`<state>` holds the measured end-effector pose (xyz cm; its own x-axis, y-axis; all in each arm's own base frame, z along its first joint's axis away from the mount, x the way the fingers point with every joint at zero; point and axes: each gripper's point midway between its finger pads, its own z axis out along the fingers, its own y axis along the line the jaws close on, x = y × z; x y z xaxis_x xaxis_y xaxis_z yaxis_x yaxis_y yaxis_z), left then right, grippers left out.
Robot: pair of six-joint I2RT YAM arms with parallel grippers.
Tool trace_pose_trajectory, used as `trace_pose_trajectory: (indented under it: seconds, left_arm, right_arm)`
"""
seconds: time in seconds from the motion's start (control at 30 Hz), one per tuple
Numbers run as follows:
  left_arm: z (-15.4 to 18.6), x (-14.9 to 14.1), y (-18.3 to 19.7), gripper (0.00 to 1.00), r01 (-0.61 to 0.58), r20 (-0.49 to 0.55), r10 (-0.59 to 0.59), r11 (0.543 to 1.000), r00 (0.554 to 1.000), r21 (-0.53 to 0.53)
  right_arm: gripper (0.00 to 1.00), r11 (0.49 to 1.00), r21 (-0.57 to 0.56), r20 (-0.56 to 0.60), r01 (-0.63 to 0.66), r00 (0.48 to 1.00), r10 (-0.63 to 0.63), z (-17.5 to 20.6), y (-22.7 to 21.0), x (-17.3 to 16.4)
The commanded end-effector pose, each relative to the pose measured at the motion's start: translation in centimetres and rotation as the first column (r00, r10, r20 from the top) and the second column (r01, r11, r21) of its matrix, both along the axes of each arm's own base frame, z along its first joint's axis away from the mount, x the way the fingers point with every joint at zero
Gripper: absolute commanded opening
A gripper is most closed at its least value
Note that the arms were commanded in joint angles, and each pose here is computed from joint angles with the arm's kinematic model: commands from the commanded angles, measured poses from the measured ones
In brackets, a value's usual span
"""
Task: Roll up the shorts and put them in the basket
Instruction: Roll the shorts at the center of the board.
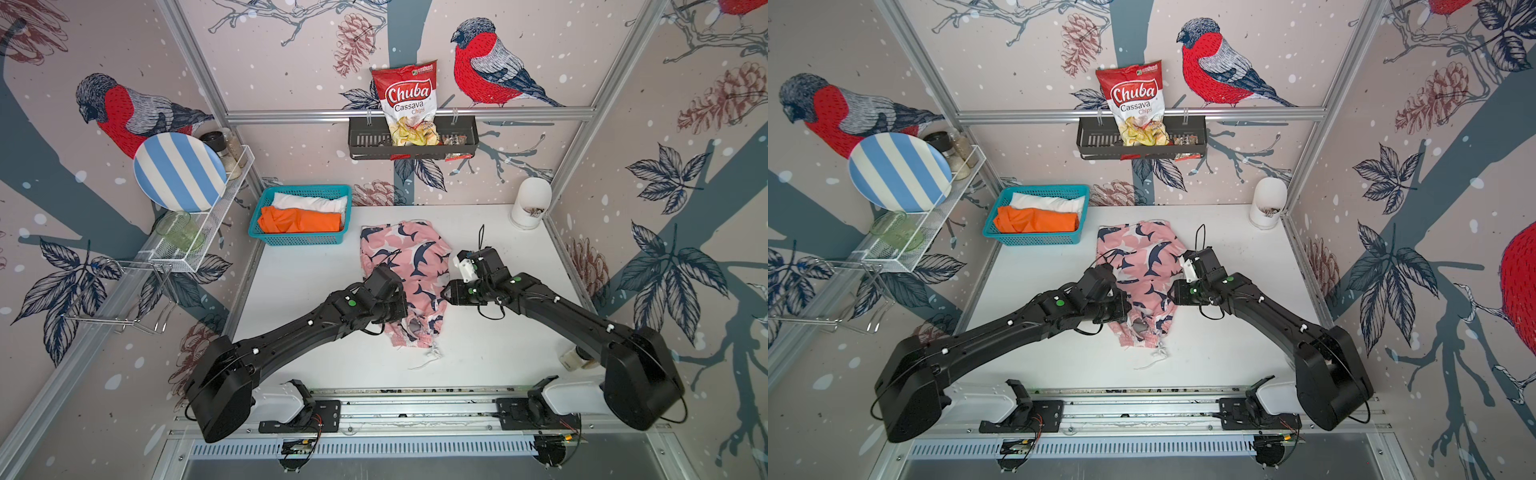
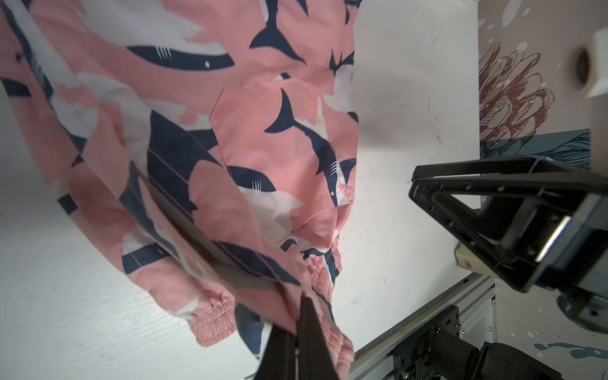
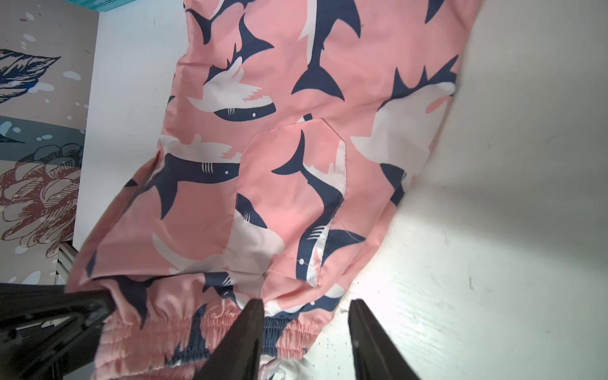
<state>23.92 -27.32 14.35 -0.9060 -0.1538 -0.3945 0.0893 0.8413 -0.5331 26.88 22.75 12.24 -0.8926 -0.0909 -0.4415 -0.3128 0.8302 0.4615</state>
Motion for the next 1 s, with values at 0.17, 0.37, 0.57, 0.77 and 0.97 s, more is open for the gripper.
trace_pose_trajectory:
  seconds: [0.17, 0.37, 0.57, 0.77, 0.97]
  left_arm:
    - [-9.2, -0.4, 4.0, 0.00, -0.008, -0.051, 0.019, 0.980, 0.999, 0.201]
    - [-11.6, -0.8, 4.7, 0.00, 0.013, -0.065, 0.004, 0.968, 0.998, 0.250]
    - [-11.2, -0.4, 6.8, 0.00, -0.025, -0.038, 0.037, 0.962, 0.999, 0.272]
    - [-10.9, 0.3, 8.6, 0.00, -0.046, -0.028, 0.054, 0.970, 0.998, 0.240]
    - [-11.8, 0.6, 8.5, 0.00, 0.004, -0.070, 0.013, 0.971, 0.997, 0.241]
  right_arm:
    - [0.45, 0.997, 0.025, 0.036, -0.067, 0.997, 0.066, 0.6, 0.4, -2.1]
    - [0.60, 0.958, -0.039, 0.242, -0.285, 0.927, 0.285, 2.8, 2.5, -4.7]
    - [0.98, 0.824, -0.382, 0.538, -0.419, 0.624, 0.567, 3.3, 3.9, -7.3]
    - [1.00, 0.607, -0.655, 0.455, -0.450, 0.406, 0.792, 1.3, 4.4, -7.1]
    - [1.00, 0.261, -0.943, 0.252, -0.205, 0.072, 0.965, -2.8, 3.8, -6.5]
